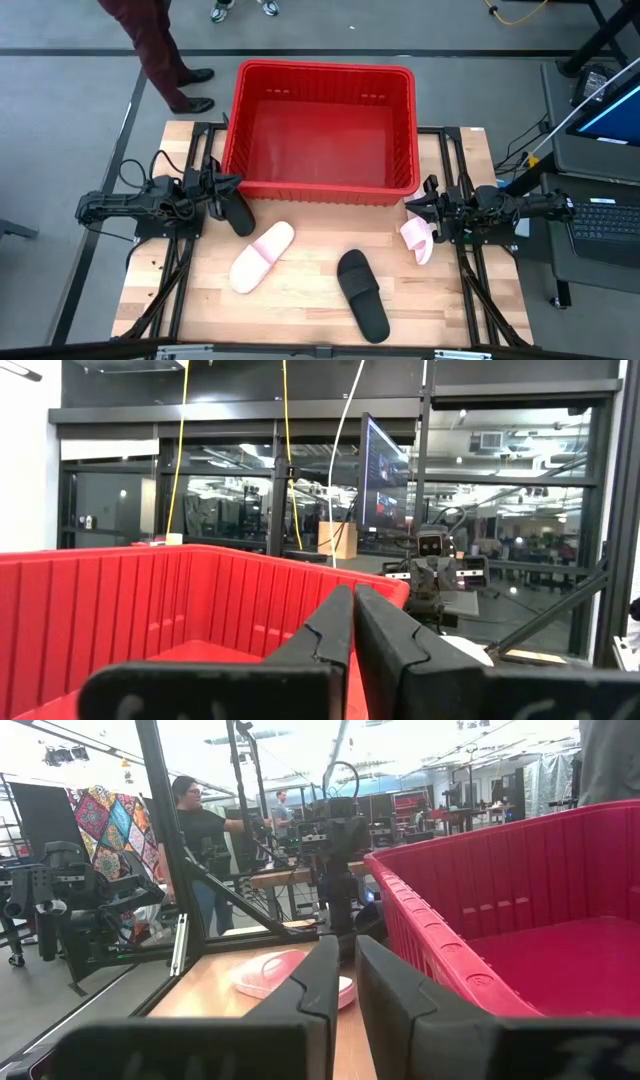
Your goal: Pick and place slides into bin
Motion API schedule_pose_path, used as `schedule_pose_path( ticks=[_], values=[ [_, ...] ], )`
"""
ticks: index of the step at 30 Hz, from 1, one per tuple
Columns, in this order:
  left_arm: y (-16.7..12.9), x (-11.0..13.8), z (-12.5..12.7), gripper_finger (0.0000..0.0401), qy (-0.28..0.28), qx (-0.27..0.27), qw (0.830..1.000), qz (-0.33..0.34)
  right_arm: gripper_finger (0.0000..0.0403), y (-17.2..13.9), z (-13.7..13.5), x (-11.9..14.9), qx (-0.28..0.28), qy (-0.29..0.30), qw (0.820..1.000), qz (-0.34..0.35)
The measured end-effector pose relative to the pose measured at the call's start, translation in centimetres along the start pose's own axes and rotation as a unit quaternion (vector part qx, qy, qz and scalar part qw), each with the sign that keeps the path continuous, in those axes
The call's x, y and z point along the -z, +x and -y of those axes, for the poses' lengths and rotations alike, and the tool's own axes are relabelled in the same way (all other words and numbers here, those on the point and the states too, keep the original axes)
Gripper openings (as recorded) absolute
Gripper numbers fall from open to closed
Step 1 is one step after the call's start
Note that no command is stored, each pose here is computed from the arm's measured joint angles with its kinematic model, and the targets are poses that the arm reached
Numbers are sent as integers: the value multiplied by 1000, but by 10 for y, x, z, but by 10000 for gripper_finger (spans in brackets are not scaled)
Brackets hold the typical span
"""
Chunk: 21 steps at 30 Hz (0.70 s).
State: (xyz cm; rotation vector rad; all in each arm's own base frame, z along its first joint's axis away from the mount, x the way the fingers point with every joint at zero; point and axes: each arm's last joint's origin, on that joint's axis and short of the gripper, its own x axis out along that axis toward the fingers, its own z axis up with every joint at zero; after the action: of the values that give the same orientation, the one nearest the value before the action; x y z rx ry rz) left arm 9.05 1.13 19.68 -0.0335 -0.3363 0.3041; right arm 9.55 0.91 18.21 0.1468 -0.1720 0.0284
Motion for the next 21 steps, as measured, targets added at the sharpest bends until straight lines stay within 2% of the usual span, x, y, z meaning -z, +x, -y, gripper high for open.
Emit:
schedule_pose_path(
  ticks=[21],
  values=[
    [0, 0, 0, 8, 0, 0, 1000, 0, 42, 0, 0, 0, 0, 0, 1000, 0]
  ],
)
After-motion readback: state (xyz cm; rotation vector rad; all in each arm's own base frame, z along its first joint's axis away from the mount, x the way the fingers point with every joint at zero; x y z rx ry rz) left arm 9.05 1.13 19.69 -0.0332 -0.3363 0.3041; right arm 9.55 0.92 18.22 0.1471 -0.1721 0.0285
